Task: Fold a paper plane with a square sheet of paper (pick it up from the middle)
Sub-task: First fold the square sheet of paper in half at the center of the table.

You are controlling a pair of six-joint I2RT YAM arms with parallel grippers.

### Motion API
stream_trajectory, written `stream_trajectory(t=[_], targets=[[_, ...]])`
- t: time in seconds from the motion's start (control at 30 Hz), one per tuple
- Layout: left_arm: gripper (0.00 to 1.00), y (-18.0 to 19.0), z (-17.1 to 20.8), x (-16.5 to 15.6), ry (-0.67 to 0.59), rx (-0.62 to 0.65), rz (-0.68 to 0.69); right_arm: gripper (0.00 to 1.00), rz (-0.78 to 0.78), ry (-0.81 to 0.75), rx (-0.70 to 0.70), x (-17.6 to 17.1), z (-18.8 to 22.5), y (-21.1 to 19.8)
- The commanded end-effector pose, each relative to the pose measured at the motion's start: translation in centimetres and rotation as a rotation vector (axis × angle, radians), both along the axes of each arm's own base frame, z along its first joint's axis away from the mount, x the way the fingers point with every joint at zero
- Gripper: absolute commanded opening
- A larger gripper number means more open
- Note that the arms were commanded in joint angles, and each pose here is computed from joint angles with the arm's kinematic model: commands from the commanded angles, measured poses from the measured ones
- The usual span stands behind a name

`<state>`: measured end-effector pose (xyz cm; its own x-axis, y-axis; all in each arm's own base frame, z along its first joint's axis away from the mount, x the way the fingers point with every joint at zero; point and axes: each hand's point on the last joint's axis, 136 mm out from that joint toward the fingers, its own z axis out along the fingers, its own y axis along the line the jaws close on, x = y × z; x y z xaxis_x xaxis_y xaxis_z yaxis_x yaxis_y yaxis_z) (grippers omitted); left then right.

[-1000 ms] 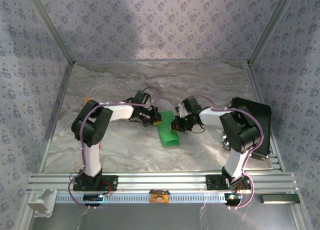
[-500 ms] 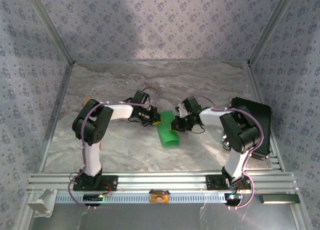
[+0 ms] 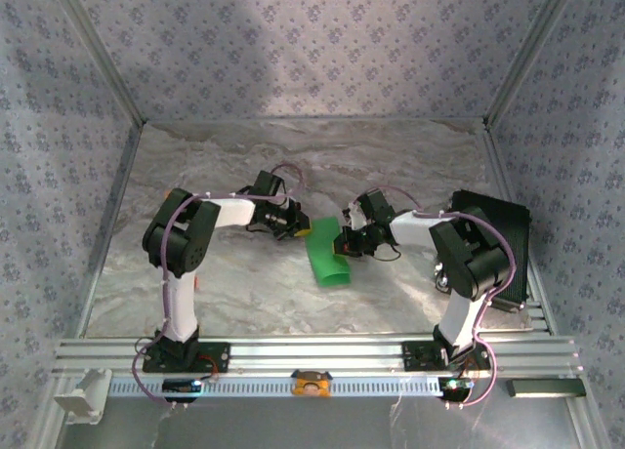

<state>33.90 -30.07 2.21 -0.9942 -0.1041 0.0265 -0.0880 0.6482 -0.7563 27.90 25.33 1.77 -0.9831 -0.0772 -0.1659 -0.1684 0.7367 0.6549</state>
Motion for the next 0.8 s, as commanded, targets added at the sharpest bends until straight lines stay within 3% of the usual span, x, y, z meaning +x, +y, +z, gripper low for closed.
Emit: stream_trajectory(t=[0.0, 0.5, 0.77], targets=[[0.0, 1.6, -1.7, 1.2, -0.011, 0.061, 0.062, 0.0, -0.042, 0.104, -0.149, -2.4, -3.4, -3.0], [0.0, 3.3, -0.7, 4.6, -0.013, 0.11, 0.199, 0.0, -0.041, 0.1, -0.14, -2.4, -3.3, -2.8], [0.0, 2.9, 4.6, 4.6, -0.104, 0.082, 0.201, 0.0, -0.061, 0.1, -0.125, -2.2, -3.0, -2.5]])
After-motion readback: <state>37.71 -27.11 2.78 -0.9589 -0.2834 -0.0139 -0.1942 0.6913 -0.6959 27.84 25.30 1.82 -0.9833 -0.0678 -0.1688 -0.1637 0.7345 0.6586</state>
